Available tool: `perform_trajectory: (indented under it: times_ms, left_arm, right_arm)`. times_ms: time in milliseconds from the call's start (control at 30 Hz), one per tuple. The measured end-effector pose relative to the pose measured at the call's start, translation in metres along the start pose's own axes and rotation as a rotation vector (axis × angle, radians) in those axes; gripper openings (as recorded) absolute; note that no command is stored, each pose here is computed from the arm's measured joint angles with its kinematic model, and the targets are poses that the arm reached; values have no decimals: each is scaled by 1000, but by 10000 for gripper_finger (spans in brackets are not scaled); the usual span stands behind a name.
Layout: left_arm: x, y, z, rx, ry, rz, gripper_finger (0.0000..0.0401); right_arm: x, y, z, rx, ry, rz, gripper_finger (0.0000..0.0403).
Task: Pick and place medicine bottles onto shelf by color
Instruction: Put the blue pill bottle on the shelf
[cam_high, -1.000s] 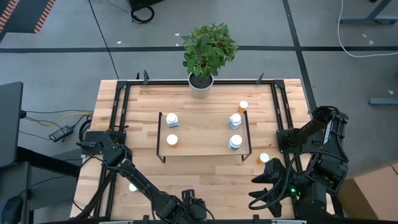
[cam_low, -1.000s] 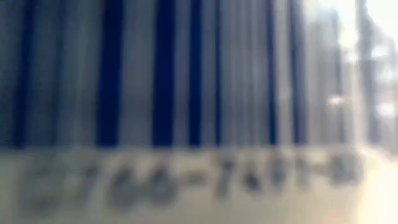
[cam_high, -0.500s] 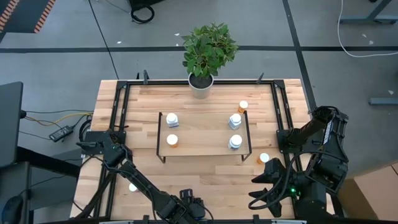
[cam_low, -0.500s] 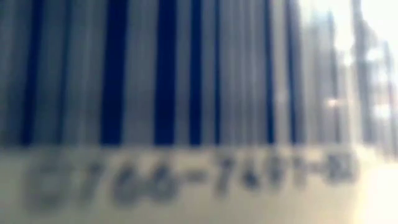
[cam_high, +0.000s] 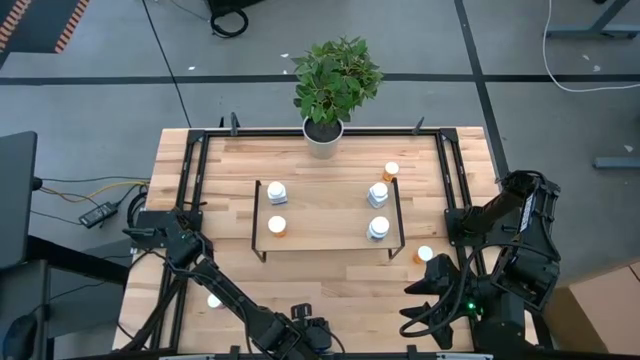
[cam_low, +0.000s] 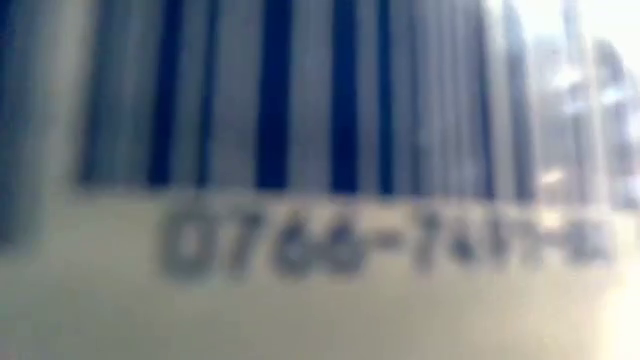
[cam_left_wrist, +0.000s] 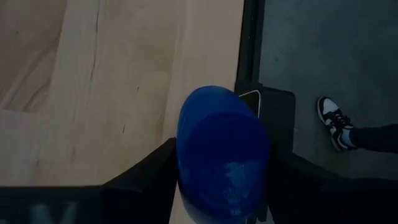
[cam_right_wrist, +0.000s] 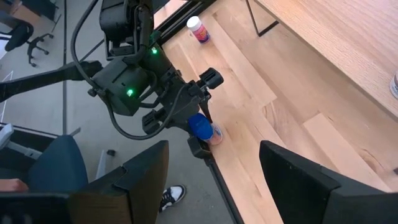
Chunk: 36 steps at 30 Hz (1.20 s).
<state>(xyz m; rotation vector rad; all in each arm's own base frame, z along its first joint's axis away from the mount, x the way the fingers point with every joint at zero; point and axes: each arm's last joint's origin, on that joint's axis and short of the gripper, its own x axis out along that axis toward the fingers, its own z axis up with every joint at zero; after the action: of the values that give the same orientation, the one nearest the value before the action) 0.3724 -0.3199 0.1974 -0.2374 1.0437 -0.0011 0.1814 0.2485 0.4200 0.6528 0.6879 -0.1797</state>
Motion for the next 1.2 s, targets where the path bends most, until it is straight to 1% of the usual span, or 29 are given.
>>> perform_trajectory:
  times_ms: [133, 233, 300, 400, 567, 700, 867, 933, 1067, 1200]
  left_arm:
    - [-2, 5, 3, -4, 14, 12, 196]
    - [-14, 13, 11, -17, 24, 30, 199]
    - [-28, 21, 21, -33, 17, 38, 203]
    - [-50, 36, 35, -63, 13, 58, 200]
    - [-92, 66, 62, -134, -29, 52, 195]
    - [-126, 96, 82, -174, -75, 61, 202]
    - [-169, 145, 104, -219, -154, 132, 198]
    - [-184, 164, 111, -219, -180, 150, 195]
    - [-202, 200, 123, -222, -212, 196, 200]
    - [-206, 230, 131, -214, -190, 230, 208]
  right_arm:
    - [0, 0, 0, -4, 0, 0, 259]
    - [0, 0, 0, -10, 0, -1, 259]
    - [0, 0, 0, -24, 0, -2, 259]
    - [0, 0, 0, -46, 1, -4, 259]
    - [2, -1, 3, -56, -22, -17, 259]
    - [3, -2, 5, -54, -50, -25, 259]
    - [3, -6, 7, -79, -106, -69, 259]
    - [5, -7, 9, -79, -114, -80, 259]
    - [7, -8, 13, -91, -121, -94, 259]
    - [11, -10, 20, -44, -169, -115, 259]
